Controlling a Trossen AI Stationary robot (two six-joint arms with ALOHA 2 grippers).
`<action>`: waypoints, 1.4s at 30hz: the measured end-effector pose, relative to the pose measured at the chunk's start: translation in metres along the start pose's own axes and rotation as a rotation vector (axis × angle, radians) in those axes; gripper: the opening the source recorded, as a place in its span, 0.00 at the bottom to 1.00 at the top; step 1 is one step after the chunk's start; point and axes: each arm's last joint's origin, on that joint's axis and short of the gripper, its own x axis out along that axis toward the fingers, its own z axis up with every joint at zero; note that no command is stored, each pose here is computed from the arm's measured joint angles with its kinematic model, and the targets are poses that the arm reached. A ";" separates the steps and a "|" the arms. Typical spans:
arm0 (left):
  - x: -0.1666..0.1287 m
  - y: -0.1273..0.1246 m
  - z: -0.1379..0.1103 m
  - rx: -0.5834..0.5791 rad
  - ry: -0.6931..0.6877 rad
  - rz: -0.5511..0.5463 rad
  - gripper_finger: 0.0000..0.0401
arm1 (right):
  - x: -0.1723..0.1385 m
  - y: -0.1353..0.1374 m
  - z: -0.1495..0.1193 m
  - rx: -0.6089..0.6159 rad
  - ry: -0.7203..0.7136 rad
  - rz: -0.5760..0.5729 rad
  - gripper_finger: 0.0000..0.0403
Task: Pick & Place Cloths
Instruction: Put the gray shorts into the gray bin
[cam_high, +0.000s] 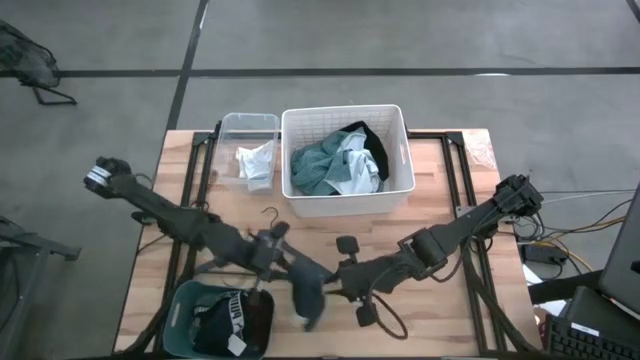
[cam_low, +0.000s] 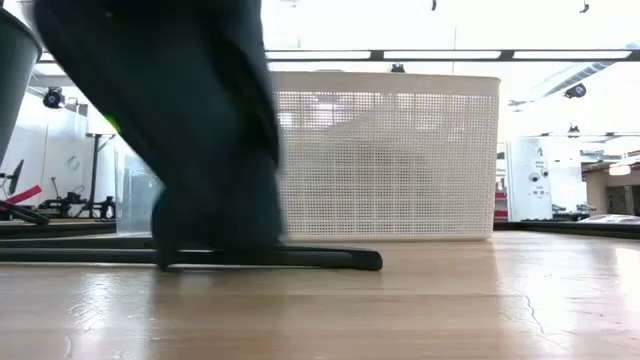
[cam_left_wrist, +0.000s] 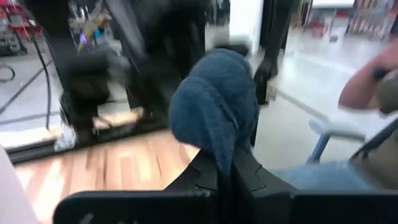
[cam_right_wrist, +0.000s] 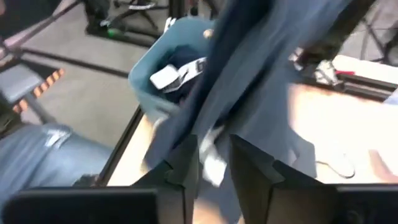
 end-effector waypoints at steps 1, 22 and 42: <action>-0.007 0.001 0.010 -0.006 -0.019 -0.001 0.02 | 0.000 0.001 -0.002 -0.004 0.011 0.001 0.23; -0.166 -0.003 0.153 -0.423 -0.036 -0.209 0.02 | 0.019 -0.006 -0.058 0.016 0.168 -0.237 0.39; -0.082 -0.057 0.032 -0.817 0.645 -0.157 0.02 | 0.020 -0.006 -0.062 0.034 0.170 -0.246 0.25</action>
